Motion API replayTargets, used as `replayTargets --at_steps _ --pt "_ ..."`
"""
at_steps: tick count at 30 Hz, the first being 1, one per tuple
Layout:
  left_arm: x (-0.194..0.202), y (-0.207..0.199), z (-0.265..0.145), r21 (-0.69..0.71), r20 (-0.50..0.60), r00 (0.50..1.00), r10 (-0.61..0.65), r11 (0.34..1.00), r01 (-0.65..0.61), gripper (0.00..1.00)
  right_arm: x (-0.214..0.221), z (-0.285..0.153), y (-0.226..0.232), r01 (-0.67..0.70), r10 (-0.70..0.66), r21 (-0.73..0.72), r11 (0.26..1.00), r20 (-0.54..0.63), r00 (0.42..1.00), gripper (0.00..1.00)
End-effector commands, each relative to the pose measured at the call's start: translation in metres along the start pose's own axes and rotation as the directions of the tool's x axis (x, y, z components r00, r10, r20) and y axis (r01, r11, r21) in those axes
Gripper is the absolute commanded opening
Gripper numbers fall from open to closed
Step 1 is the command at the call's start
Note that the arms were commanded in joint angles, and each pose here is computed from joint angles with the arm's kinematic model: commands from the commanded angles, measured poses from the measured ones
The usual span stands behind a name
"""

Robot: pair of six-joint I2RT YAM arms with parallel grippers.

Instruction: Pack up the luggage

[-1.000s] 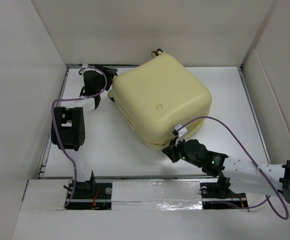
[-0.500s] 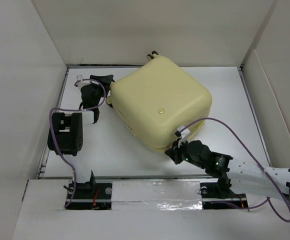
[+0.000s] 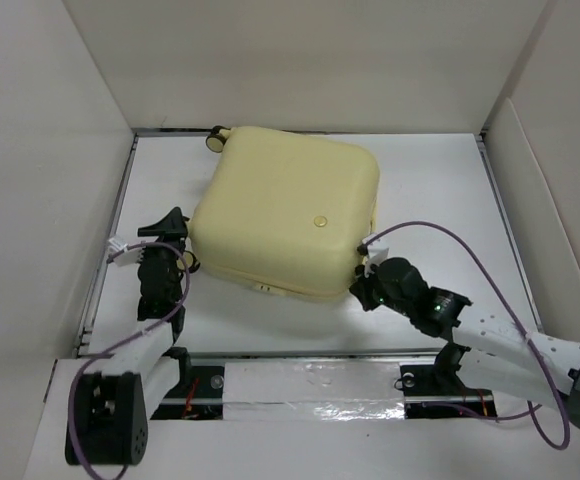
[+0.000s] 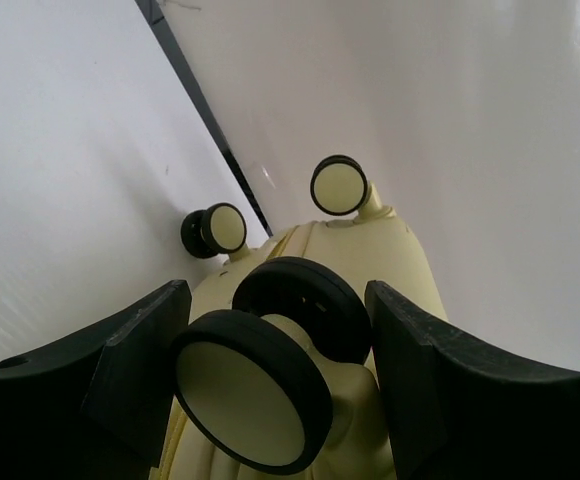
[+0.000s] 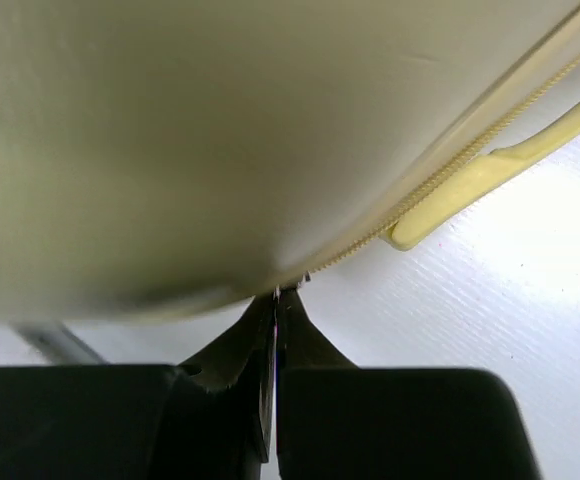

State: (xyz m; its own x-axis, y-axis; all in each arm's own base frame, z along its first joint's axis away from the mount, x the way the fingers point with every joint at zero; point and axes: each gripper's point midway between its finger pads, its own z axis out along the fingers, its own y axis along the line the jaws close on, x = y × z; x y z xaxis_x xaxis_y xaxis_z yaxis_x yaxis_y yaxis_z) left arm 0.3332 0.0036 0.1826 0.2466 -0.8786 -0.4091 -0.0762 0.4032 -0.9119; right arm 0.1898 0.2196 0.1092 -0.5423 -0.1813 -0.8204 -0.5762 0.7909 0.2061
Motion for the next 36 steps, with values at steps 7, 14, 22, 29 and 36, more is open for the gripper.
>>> replayTargets --at_steps 7,14,22,29,36 --pt "0.06 -0.043 -0.07 0.26 -0.34 0.913 0.226 0.955 -0.139 0.0 -0.035 0.009 0.172 0.071 -0.009 -0.403 0.913 0.152 0.988 0.0" --pt "0.067 -0.03 -0.078 0.246 -0.377 0.894 0.241 0.957 -0.154 0.0 -0.121 -0.024 0.067 0.106 -0.046 -0.168 0.98 0.328 0.944 0.0" --pt "0.08 -0.036 -0.097 0.316 -0.459 0.842 0.284 0.938 -0.143 0.0 -0.139 -0.036 -0.02 0.059 -0.03 -0.076 0.995 0.336 0.942 0.0" --pt "0.112 -0.015 -0.126 0.422 -0.595 0.682 0.425 0.888 -0.185 0.0 -0.115 -0.027 -0.028 0.031 0.001 -0.106 0.994 0.295 0.955 0.0" --pt "0.121 -0.022 -0.133 0.502 -0.587 0.645 0.489 0.845 -0.184 0.0 -0.095 -0.011 -0.038 -0.008 0.026 -0.065 0.998 0.276 0.961 0.0"
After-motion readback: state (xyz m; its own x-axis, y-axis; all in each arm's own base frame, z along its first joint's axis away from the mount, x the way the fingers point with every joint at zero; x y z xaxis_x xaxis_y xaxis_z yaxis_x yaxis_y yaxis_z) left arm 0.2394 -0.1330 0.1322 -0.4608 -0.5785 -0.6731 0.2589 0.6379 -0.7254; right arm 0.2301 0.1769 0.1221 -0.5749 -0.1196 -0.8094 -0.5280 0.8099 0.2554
